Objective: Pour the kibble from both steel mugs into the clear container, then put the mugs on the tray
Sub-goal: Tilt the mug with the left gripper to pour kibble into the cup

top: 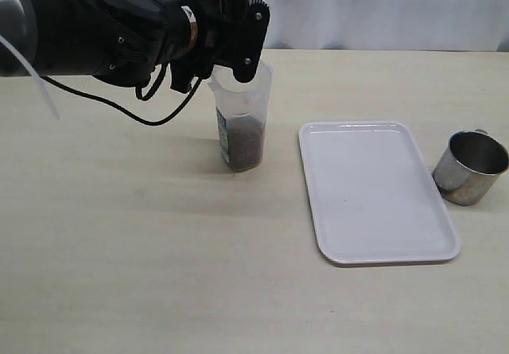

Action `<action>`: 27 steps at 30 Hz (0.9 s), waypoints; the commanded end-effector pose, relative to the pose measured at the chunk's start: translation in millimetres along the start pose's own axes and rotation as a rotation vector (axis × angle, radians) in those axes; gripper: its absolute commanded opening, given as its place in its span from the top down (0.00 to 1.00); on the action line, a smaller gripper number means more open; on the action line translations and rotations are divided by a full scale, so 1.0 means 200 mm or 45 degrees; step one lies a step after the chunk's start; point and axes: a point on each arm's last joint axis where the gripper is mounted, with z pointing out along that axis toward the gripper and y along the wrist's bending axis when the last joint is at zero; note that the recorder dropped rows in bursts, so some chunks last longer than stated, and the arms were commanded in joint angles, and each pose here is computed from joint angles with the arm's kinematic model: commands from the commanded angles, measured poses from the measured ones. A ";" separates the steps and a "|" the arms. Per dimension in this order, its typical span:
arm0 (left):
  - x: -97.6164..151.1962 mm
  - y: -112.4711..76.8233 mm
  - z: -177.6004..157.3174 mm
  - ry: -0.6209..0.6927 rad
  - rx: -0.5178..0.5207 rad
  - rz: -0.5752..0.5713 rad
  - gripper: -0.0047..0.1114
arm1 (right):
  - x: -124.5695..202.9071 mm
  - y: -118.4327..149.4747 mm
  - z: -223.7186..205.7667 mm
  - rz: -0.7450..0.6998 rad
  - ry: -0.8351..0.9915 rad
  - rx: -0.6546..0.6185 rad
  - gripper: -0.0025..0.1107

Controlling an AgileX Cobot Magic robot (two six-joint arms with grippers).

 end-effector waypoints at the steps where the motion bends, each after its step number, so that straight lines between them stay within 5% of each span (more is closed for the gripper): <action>1: 0.01 0.03 -0.01 0.026 -0.030 0.035 0.96 | 0.00 0.00 0.00 -0.009 -0.014 -0.002 0.94; 27: 0.01 0.03 -0.01 0.035 -0.029 0.196 0.96 | 0.00 0.00 0.00 -0.009 -0.014 -0.002 0.94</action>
